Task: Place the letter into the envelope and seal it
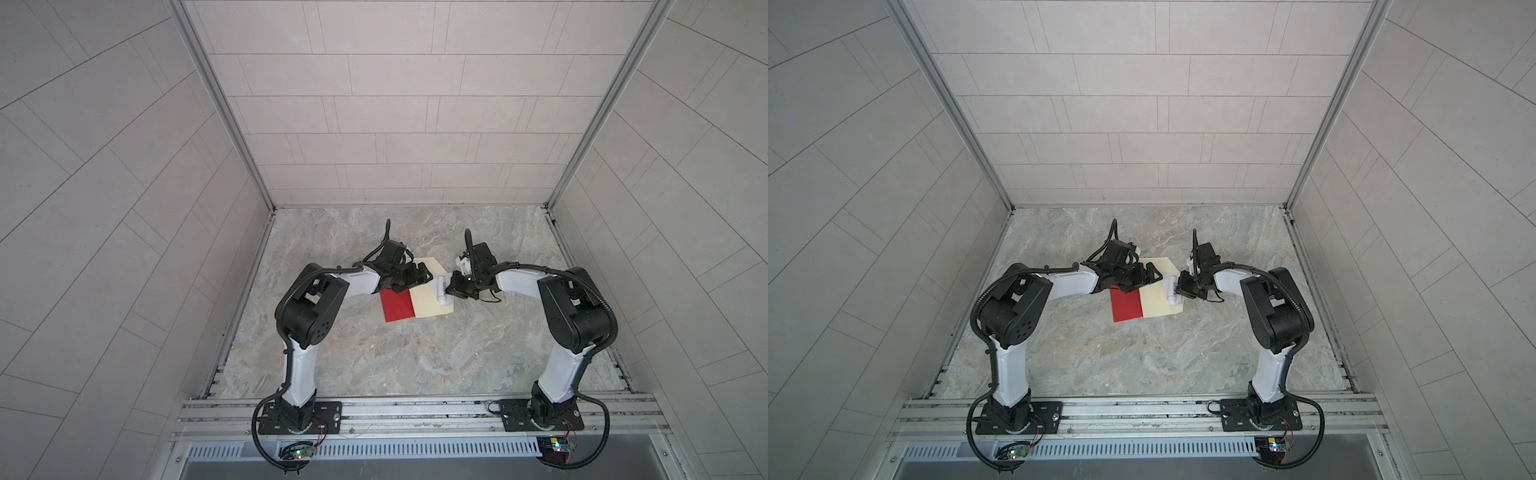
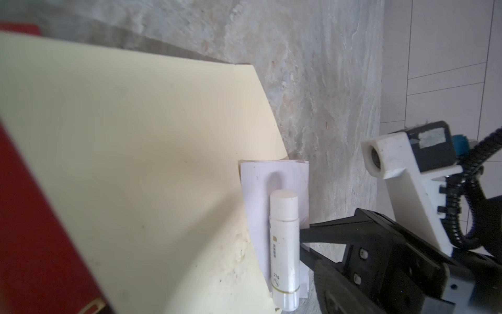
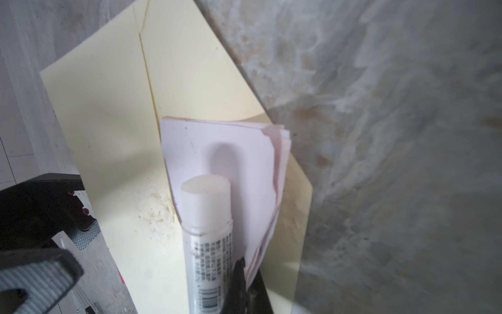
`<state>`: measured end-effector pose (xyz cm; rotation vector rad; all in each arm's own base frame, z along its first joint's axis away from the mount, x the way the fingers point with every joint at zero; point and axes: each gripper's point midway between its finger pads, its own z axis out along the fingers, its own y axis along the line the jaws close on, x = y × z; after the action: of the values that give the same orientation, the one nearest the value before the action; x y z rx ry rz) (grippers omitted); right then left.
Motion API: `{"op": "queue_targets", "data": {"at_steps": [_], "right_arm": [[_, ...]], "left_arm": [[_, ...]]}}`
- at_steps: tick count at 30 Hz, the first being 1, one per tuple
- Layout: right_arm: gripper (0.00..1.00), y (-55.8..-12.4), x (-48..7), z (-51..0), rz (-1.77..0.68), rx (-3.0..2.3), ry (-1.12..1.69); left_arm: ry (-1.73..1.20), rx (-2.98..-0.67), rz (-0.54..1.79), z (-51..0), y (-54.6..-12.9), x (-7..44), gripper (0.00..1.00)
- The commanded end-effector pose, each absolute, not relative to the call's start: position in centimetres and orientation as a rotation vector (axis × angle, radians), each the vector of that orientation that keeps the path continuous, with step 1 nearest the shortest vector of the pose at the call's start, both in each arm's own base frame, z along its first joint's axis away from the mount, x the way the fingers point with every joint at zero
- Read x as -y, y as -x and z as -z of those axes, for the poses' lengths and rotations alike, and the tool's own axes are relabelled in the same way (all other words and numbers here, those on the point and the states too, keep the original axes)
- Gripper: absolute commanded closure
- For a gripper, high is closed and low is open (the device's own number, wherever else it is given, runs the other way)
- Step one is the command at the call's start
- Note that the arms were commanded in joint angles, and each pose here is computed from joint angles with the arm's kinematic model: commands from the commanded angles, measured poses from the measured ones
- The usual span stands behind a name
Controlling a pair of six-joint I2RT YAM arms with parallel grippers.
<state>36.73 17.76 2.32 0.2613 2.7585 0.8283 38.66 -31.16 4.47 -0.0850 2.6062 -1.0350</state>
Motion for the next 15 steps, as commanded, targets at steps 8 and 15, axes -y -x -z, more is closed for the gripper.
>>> {"op": "queue_targets", "data": {"at_steps": [8,15], "right_arm": [[1.00,-34.8,-16.2,-1.0,-0.707,-2.851,-0.287],[1.00,-34.8,-16.4,-1.1,-0.700,-2.854,-0.282]], "left_arm": [[0.202,-2.823,0.874,-0.7,-35.2,27.1,0.14],[0.215,-2.827,0.860,-0.2,-35.6,28.1,0.15]]}}
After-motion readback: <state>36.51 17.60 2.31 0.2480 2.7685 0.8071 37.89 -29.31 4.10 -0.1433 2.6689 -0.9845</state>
